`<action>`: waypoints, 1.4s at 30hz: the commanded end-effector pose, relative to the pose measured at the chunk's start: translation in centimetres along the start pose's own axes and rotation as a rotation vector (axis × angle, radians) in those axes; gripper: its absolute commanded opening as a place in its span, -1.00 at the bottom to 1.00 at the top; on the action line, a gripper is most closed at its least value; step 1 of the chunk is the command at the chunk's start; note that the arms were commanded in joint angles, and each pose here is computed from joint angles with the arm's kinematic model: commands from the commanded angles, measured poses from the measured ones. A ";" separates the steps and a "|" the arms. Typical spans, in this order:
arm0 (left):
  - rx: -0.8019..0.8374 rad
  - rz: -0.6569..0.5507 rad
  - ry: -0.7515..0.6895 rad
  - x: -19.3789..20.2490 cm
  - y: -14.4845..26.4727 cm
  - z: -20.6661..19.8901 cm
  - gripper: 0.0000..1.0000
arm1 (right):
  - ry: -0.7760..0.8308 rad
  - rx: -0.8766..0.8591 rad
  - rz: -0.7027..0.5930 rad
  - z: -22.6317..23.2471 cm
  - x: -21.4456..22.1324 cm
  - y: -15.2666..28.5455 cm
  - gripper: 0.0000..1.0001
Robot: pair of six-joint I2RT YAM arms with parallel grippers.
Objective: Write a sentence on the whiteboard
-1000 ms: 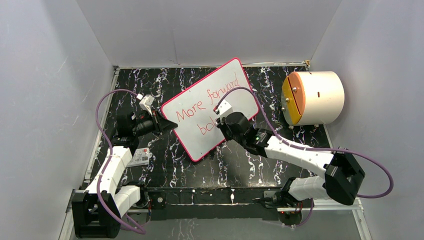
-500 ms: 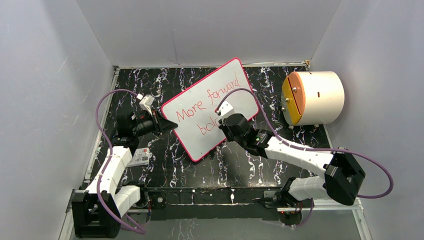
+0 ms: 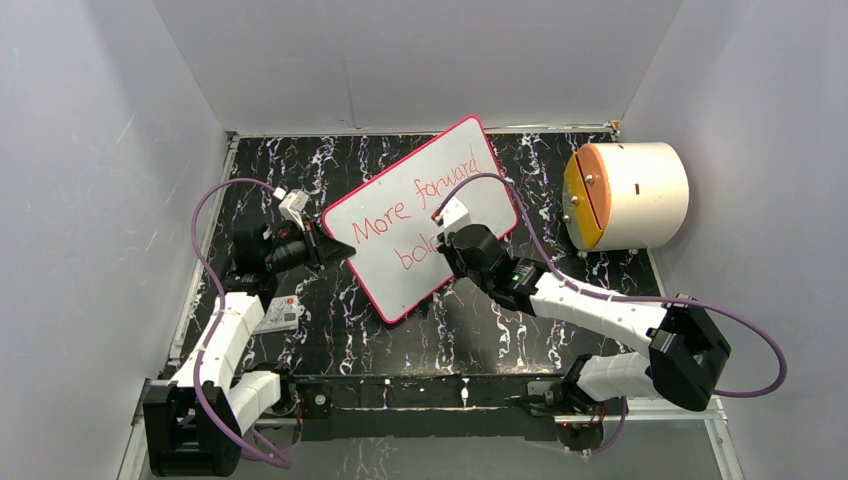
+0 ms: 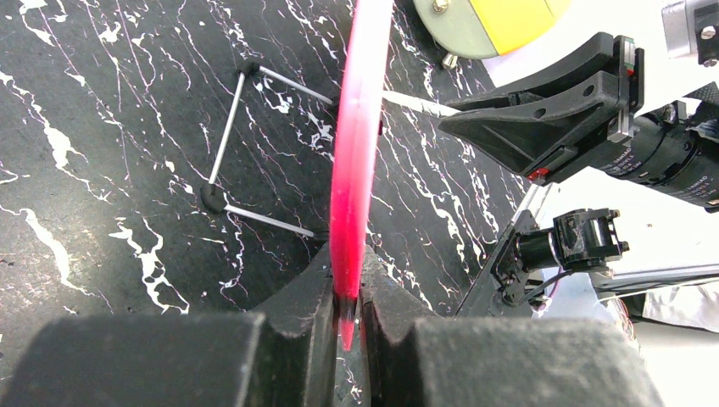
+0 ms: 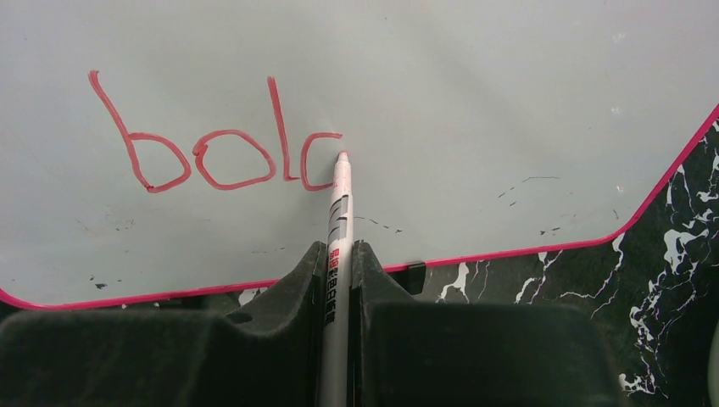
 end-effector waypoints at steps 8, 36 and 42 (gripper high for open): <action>-0.101 0.060 0.047 1.3 0.0 1.2 -1.00 | -0.041 -0.039 -0.187 0.9 -5.0 0.4 -1.00; -0.102 0.060 0.045 1.3 0.0 1.2 -1.00 | -0.015 -0.050 -0.013 0.4 -1.7 -0.1 -1.00; -0.103 0.061 0.047 1.4 0.0 1.2 -1.00 | -0.013 -0.037 0.008 0.1 -1.0 0.2 -1.00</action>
Point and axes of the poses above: each gripper's point midway between its finger pads, its own y axis back along the fingers, its own z axis along the line the jaws close on, x = y × z, the point moved 9 cm from there along y, back along the fingers, and after that the axes turned 14 degrees about -y, right-handed, at the moved point
